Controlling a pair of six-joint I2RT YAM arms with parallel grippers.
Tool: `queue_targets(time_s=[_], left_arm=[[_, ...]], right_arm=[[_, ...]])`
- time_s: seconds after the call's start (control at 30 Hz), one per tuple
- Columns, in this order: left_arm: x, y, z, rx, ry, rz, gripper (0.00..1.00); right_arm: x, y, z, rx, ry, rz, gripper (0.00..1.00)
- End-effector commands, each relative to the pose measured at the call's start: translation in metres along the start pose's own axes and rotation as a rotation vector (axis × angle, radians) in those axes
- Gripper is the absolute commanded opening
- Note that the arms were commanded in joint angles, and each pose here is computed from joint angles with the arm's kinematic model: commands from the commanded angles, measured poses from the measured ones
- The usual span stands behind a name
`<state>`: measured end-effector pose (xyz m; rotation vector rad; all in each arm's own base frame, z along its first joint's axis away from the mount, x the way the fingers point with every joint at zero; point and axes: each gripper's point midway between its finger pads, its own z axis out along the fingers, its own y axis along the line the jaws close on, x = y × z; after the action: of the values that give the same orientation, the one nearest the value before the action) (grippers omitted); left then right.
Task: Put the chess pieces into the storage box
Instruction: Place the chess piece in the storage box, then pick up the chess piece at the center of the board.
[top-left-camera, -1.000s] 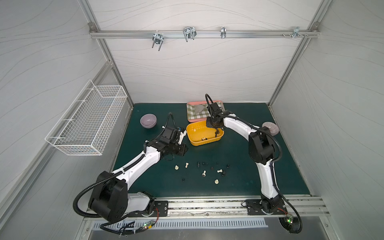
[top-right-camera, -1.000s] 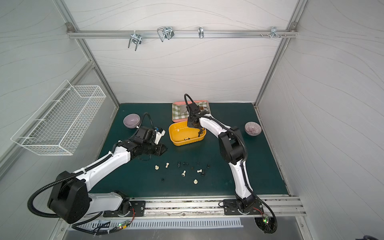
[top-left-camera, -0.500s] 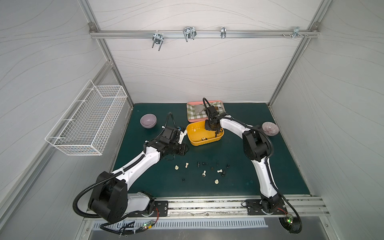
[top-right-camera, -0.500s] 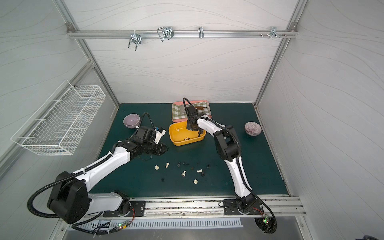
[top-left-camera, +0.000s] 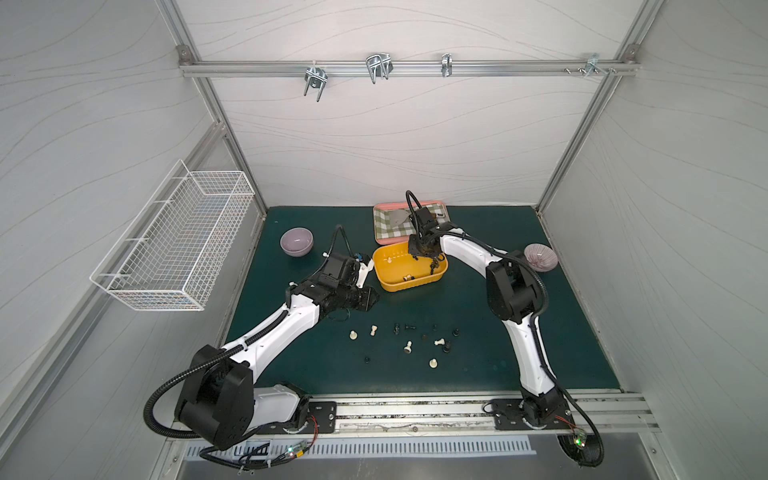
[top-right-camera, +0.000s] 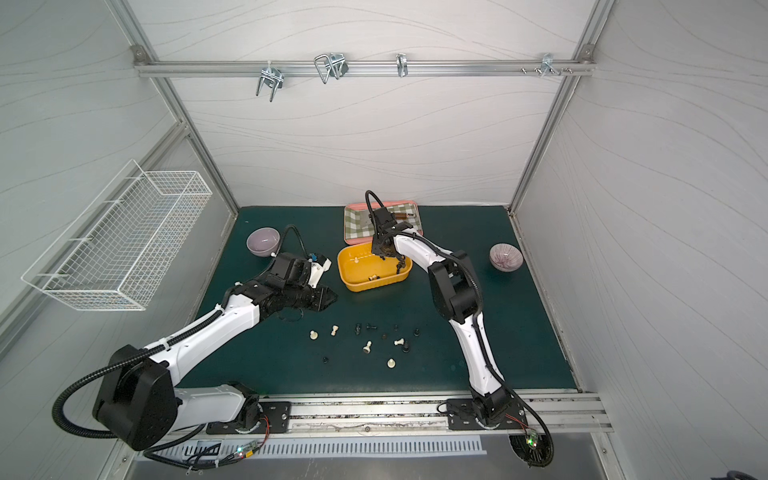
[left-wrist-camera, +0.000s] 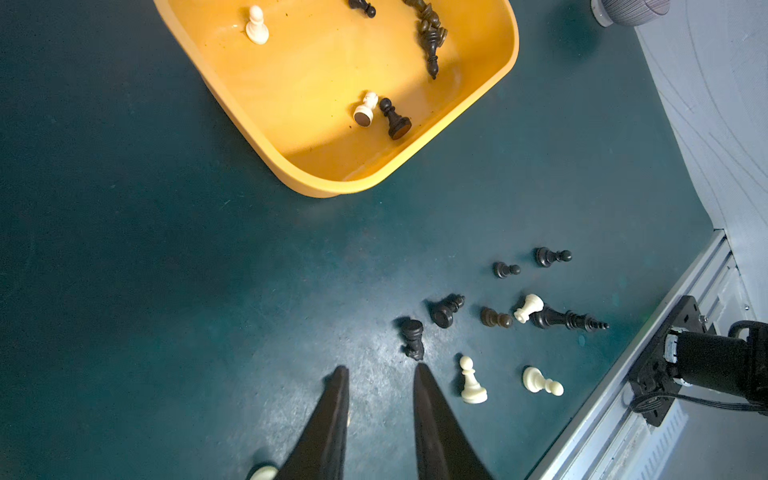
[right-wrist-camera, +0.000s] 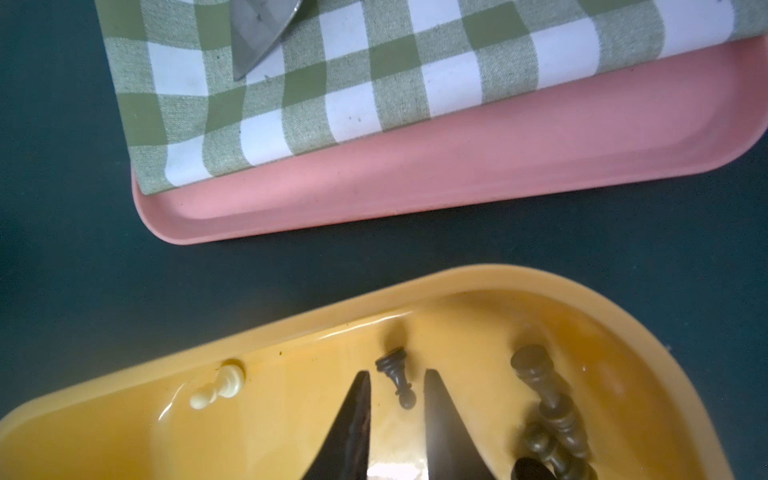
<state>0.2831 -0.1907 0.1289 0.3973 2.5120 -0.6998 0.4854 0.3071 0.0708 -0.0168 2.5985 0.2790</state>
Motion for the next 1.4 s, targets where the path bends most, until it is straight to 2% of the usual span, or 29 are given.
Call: queue_targets(time_s=[0.0,0.33,0.67,0.83,1.03,1.37], left_arm=[[-0.012,-0.007,-0.005,0.028,-0.053,0.018,0.29],[-0.004,-0.011,0.006,0.037,-0.014,0.020,0.29],[0.013,-0.010,0.018,-0.024,0.042,0.062,0.29],[0.026,-0.009,0.022,-0.079,0.088,0.096,0.29],[0.037,0.000,0.022,-0.127,0.119,0.078,0.29],[0.059,0.008,0.029,-0.191,0.187,0.077,0.30]], right_arm=[[-0.014,0.004,-0.014,-0.014,-0.033,0.013,0.26],[-0.015,0.012,-0.038,-0.065,-0.050,0.009,0.26],[-0.030,0.023,-0.103,-0.165,-0.136,-0.027,0.26],[-0.025,0.020,-0.134,-0.217,-0.156,-0.036,0.27],[-0.002,0.001,-0.149,-0.241,-0.130,-0.038,0.29],[0.030,-0.058,-0.163,-0.247,-0.107,0.060,0.29]])
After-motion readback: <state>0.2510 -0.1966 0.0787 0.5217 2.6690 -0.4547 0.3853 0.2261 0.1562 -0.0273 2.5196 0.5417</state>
